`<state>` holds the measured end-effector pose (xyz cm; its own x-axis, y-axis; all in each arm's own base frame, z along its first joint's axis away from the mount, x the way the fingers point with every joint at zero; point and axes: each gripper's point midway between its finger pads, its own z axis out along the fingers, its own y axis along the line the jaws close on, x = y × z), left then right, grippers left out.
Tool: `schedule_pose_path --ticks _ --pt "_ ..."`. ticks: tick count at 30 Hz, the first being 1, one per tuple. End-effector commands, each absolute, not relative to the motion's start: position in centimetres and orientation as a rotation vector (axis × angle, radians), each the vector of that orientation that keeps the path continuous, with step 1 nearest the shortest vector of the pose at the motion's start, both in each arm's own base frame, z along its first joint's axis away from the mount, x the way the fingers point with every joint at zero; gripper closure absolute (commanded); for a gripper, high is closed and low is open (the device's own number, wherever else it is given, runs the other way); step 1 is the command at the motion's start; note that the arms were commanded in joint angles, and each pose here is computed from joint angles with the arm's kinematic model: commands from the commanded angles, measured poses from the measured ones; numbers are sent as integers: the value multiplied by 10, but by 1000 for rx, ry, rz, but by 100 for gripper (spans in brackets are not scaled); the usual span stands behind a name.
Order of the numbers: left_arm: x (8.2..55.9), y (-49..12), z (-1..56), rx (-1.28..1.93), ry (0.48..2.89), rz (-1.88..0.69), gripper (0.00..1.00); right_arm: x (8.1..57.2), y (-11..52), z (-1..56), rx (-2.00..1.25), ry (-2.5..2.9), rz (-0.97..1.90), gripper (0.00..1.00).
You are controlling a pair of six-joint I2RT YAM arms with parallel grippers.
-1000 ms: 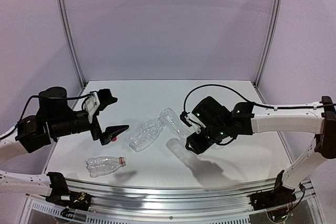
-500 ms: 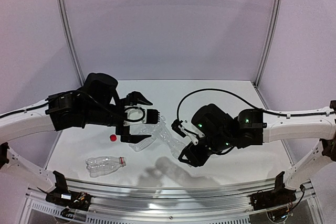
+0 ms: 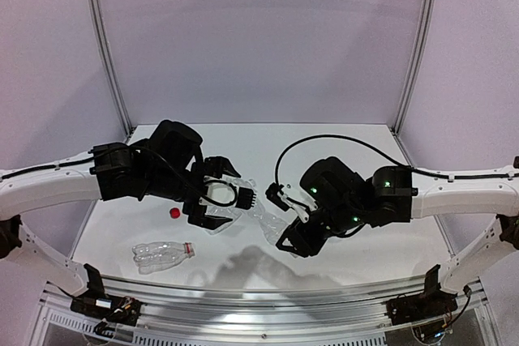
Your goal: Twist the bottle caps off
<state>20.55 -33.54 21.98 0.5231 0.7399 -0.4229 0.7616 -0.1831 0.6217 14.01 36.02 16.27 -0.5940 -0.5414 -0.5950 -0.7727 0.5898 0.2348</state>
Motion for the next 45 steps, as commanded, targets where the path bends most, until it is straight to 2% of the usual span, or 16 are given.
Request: schedule_pose_path --ticks 1,4,11,22,24,27,28,29,30,35,40,43,45 --pt "208 -342 220 1943 1176 -3 6 127 362 180 -1095 2298 781 69" --pt "212 -343 218 1957 1174 37 8 125 361 182 -1104 2294 788 69" --pt "219 -352 211 1977 1170 63 24 124 362 180 -1113 2292 796 68" --pt "213 -351 219 1959 1139 83 63 127 361 179 -1097 2297 775 66" --pt "213 -349 218 1958 1142 94 68 130 359 181 -1081 2289 764 60" --pt "214 -345 216 1939 1154 107 70 136 354 187 -1038 2270 742 39" --pt "214 -344 217 1925 1163 98 70 137 353 190 -1022 2263 739 26" --pt "216 -343 220 1895 1180 88 70 138 351 193 -1009 2255 741 9" --pt "218 -341 224 1857 1208 71 71 140 348 198 -985 2242 733 2" --pt "220 -335 227 1702 1314 -17 73 153 327 230 -838 2146 721 1" --pt "228 -325 223 1546 1503 -94 75 150 300 279 -708 1950 840 1" --pt "227 -324 232 1428 1568 -248 80 144 279 303 -641 1831 919 1" --pt "220 -328 241 1356 1561 -379 79 141 269 313 -606 1770 954 1"
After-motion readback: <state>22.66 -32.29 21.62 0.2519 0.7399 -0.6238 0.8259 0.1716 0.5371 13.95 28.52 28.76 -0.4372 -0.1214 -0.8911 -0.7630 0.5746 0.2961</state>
